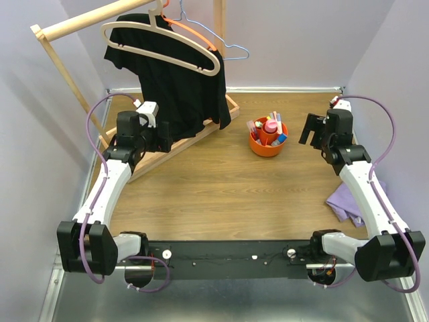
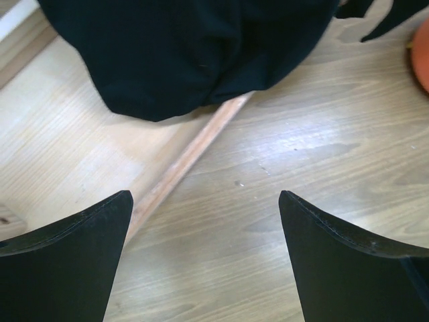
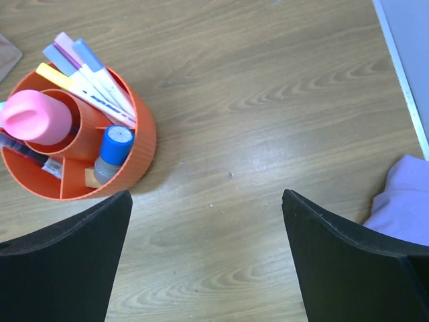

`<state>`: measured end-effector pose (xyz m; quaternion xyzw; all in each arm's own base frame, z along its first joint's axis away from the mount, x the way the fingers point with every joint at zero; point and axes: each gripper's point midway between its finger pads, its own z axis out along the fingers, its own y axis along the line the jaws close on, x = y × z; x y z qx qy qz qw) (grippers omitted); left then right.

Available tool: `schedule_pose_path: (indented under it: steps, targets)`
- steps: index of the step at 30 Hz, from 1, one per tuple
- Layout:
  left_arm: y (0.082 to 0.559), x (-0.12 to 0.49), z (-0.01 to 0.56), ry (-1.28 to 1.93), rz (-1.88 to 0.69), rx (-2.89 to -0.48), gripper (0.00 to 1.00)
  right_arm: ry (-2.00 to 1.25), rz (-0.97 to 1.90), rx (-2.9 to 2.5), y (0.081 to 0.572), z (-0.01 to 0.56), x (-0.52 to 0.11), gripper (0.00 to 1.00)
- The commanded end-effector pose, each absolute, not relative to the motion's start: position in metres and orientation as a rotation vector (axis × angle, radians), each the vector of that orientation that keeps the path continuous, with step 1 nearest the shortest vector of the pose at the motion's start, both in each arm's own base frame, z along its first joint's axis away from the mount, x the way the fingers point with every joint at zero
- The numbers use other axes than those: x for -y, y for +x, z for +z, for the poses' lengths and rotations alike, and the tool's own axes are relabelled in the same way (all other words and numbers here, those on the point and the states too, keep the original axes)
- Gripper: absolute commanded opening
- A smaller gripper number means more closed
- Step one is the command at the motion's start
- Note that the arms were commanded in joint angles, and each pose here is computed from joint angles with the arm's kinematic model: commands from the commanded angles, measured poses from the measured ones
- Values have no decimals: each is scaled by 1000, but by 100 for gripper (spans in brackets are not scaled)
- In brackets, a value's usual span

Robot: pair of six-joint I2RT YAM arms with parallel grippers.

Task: Sort the stationery into containers
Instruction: Reset both arms

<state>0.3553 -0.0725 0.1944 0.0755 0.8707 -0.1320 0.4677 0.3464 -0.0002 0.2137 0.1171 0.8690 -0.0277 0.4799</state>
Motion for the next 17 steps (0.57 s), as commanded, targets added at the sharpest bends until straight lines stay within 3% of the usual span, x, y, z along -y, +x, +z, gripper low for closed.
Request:
schedule_pose_path:
  steps: [1, 17]
  targets:
    - [369, 55, 201, 133, -215, -2109, 99, 305, -151, -2153, 339, 219, 12, 100]
    - [379, 63, 200, 155, -263, -2115, 99, 286, -128, -2134, 336, 217, 9, 100]
